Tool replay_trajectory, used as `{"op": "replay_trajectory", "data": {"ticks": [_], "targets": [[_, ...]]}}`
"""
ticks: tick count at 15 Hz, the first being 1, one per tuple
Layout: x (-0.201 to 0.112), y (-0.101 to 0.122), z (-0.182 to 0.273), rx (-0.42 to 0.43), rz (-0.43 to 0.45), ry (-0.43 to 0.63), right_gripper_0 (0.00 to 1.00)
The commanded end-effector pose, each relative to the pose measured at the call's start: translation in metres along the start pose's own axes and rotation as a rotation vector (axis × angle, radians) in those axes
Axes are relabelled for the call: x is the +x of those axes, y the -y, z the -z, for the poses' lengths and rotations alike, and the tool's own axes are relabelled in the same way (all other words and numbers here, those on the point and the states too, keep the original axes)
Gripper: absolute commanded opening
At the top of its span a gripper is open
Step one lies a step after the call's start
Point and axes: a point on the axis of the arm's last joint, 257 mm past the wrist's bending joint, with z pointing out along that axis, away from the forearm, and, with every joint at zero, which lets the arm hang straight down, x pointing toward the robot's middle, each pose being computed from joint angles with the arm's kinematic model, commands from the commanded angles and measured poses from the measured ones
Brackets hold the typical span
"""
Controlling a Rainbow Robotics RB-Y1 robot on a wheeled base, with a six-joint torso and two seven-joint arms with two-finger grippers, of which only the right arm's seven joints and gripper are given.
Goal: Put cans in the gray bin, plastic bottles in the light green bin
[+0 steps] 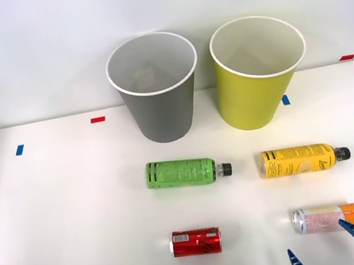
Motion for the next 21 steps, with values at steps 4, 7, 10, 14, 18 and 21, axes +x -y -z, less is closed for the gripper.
{"op": "replay_trajectory", "data": {"ticks": [4,7,10,14,18,21], "targets": [[-0.009,0.01,-0.013,-0.151,0.094,-0.086,1.0],[-0.007,0.019,-0.024,-0.168,0.128,-0.136,1.0],[-0.013,0.022,-0.027,-0.173,0.137,-0.239,1.0],[-0.013,0.024,-0.028,-0.207,0.214,-0.335,1.0],[-0.008,0.035,-0.035,-0.237,0.448,-0.372,1.0],[-0.003,0.038,-0.039,-0.279,0.612,-0.41,1.0]]}}
